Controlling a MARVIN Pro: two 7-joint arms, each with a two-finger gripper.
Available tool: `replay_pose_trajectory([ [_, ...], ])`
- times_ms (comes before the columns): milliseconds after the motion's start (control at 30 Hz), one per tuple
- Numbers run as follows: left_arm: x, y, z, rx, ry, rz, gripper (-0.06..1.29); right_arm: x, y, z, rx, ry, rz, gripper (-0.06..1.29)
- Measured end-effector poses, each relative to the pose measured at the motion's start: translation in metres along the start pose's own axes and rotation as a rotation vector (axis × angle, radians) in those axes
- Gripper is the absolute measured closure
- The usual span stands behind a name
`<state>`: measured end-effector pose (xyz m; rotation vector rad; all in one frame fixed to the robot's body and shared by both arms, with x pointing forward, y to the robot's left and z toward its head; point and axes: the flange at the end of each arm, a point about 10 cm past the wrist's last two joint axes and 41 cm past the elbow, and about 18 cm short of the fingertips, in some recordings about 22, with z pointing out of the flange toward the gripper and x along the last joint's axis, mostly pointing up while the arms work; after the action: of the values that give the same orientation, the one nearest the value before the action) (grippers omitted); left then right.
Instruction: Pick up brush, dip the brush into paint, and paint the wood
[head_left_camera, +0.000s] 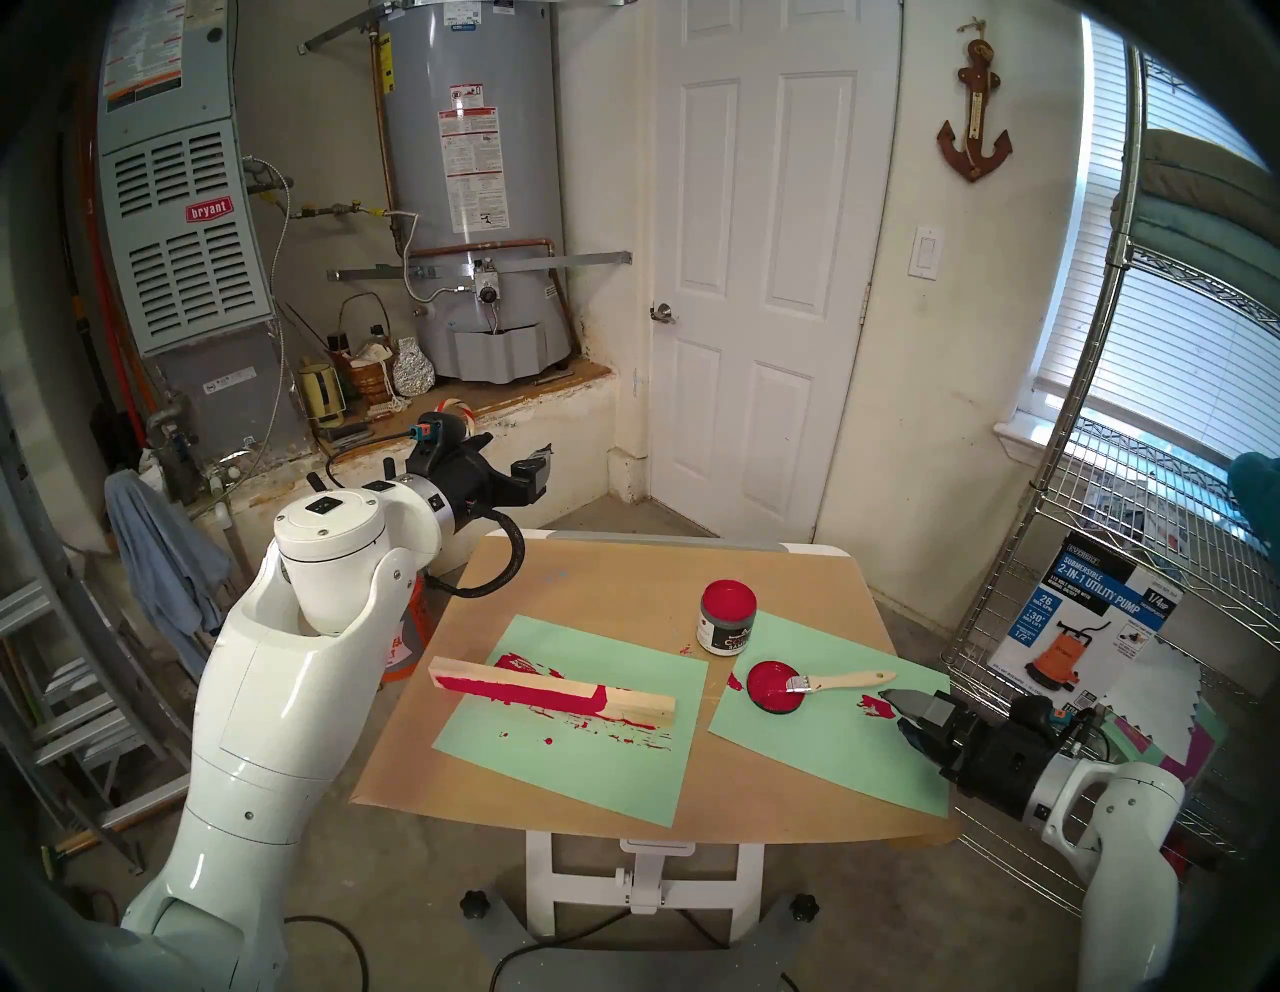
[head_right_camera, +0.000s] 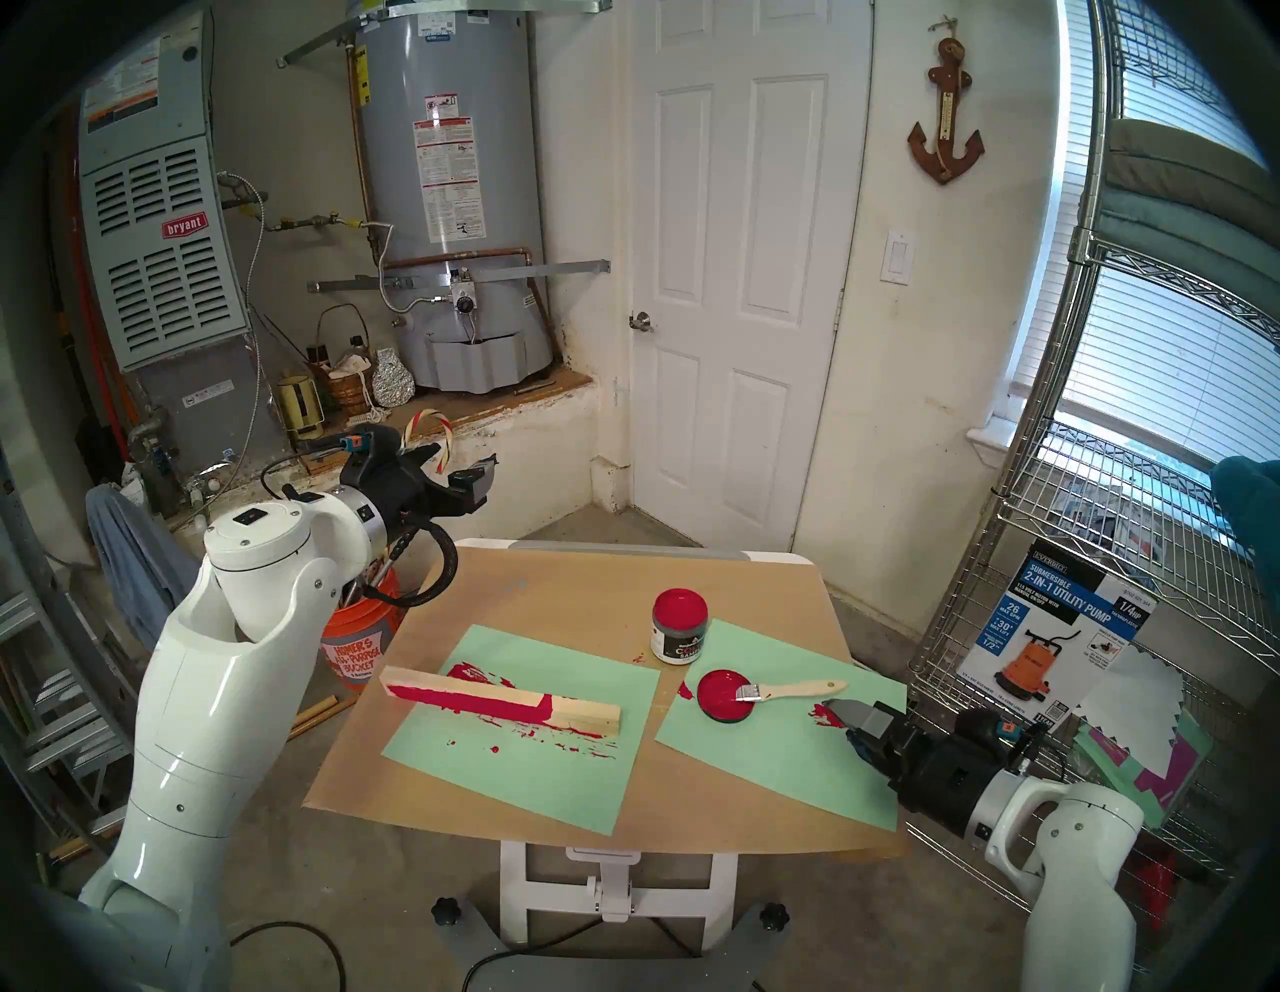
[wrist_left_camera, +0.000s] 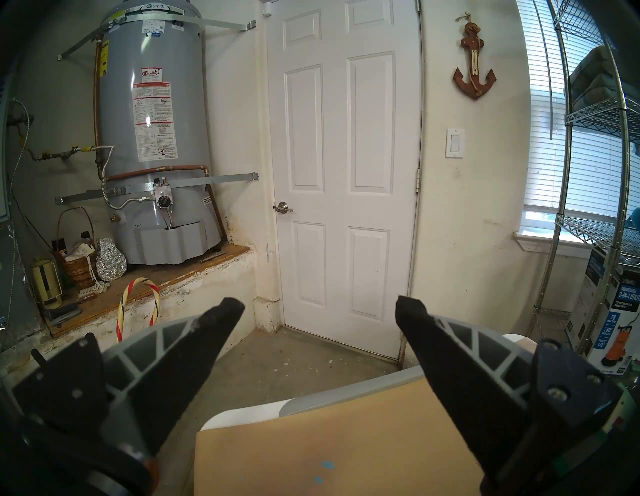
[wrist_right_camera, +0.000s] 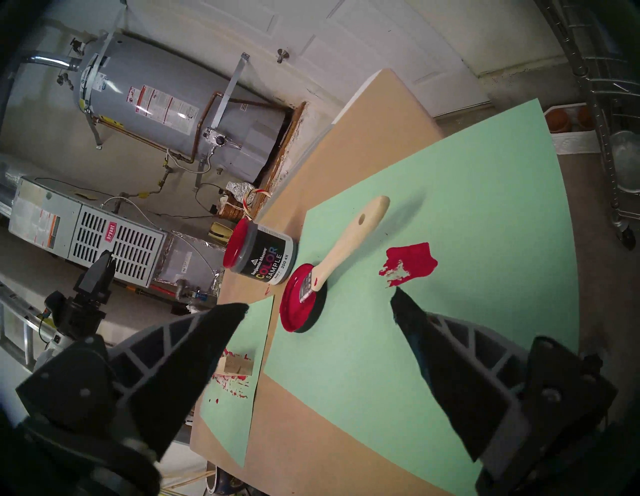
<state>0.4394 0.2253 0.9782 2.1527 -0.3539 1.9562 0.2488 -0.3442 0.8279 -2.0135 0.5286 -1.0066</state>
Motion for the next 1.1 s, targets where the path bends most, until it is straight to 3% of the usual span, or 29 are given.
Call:
replay_pose_trajectory([
  [1100, 0.0, 0.0, 0.0, 0.0, 0.0, 0.0, -0.02, 0.023, 0.002, 0.036, -0.026, 0.031, -0.008, 0.03],
])
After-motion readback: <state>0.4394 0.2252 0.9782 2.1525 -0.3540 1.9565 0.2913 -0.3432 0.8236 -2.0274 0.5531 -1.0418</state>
